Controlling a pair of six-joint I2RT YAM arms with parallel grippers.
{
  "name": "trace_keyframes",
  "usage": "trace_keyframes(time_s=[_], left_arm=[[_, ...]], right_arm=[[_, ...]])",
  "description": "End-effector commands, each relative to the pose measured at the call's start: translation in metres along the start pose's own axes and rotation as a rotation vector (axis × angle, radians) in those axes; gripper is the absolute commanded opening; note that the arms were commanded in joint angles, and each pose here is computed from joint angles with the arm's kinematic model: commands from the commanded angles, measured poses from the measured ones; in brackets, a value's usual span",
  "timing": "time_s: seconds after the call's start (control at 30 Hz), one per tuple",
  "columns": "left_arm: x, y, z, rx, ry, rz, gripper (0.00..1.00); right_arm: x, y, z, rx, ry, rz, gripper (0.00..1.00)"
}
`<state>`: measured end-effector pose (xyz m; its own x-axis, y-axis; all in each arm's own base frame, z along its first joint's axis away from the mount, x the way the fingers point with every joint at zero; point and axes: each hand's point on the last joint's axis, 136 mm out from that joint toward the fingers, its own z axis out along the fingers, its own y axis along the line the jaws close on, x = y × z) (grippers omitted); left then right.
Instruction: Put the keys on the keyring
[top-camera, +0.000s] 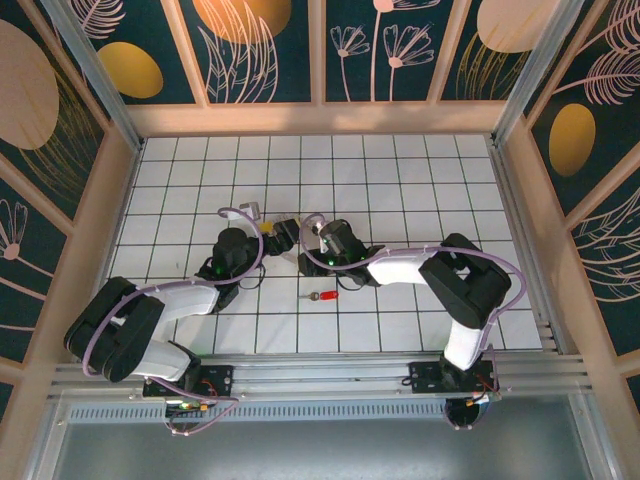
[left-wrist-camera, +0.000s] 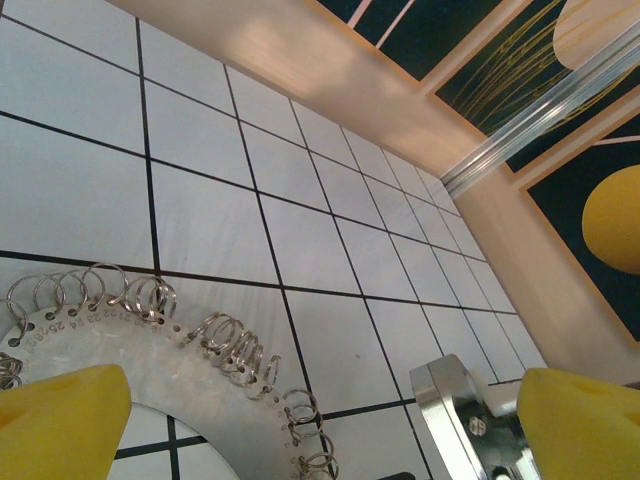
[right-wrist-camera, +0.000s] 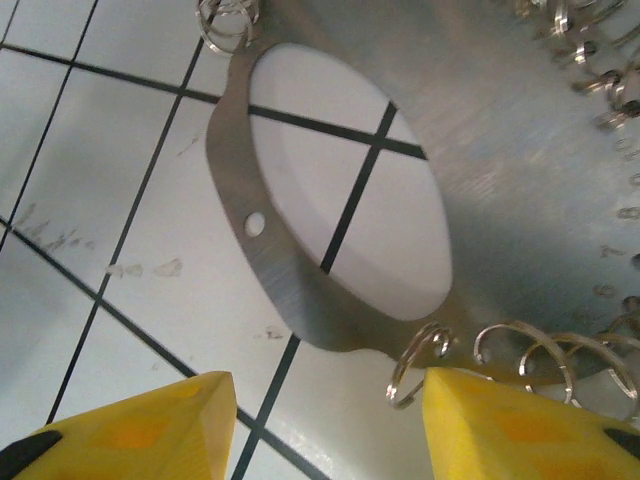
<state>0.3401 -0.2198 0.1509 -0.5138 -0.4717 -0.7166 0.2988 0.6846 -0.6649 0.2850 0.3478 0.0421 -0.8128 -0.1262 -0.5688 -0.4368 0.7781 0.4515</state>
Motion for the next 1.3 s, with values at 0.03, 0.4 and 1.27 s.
trace_keyframes(time_s=[0.03,0.4,1.27], left_arm=[[-0.007,-0.011,-0.004,0.030,-0.018,0.017,0.99],[-0.009,-0.012,-0.007,0.031,-0.025,0.023,0.99],[-0.008,-0.011,-0.006,0.035,-0.024,0.019,0.99]], right_arm=[[-0.004,-0.007,0.007,0.063,-0.009,0.023,0.51],[-0.003,-0.018,0.007,0.124,-0.011,0.028,0.37],[-0.009,-0.026,0.010,0.164,-0.027,0.014,0.19]])
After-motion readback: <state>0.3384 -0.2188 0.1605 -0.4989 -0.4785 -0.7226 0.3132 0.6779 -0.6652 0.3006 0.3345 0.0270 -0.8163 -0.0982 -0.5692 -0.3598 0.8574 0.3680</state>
